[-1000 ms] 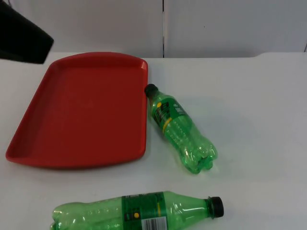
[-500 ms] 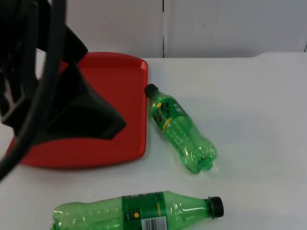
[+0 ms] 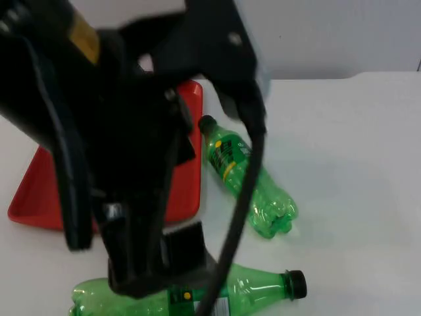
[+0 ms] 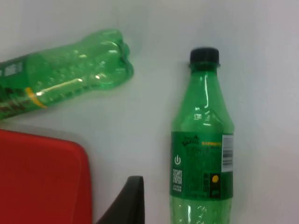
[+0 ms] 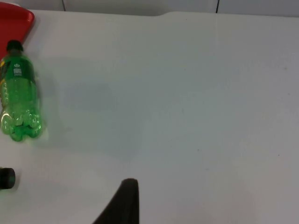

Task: Place the bottle upright on the tray.

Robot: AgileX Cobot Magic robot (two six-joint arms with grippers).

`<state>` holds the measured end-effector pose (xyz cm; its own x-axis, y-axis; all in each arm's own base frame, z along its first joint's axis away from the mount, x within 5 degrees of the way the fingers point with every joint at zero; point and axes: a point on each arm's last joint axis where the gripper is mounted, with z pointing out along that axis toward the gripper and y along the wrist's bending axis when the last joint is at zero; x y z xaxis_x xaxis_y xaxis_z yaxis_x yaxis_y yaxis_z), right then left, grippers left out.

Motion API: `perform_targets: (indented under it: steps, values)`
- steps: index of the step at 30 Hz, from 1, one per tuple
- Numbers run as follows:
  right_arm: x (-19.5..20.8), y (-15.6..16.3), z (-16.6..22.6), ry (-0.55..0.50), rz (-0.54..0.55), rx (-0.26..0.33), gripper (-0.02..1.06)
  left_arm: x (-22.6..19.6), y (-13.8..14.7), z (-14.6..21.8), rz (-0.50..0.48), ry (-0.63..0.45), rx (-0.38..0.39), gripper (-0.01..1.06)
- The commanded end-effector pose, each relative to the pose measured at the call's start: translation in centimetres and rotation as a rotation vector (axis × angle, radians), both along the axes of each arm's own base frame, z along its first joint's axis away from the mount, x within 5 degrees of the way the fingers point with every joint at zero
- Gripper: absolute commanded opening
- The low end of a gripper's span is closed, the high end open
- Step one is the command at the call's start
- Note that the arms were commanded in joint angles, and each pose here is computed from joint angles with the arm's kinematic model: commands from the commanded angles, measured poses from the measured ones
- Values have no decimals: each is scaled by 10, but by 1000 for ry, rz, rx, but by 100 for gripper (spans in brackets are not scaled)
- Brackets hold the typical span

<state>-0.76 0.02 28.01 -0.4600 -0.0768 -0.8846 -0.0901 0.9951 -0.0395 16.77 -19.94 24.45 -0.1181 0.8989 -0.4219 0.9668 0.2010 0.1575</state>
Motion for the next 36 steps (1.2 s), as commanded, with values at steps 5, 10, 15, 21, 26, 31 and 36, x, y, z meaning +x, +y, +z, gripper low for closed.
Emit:
perform_targets:
  steps: [5,10,15,21,26,31,36]
  values:
    - [0,0,0,-8,-3,-3,97,4,-16,-23,-6,-2,62,105]
    - [0,0,0,-8,-3,-3,97,12,-26,-46,6,21,82,105]
    - [0,0,0,-8,-3,-3,97,18,-31,-65,-23,14,128,105]
    - [0,0,0,-8,-3,-3,97,23,-36,-90,-38,31,176,105]
    - [0,0,0,-8,-3,-3,97,27,-40,-108,-48,37,200,105]
    - [0,0,0,-8,-3,-3,97,29,-40,-125,-75,44,247,105]
    - [0,0,0,-8,-3,-3,97,30,-40,-141,-83,68,280,105]
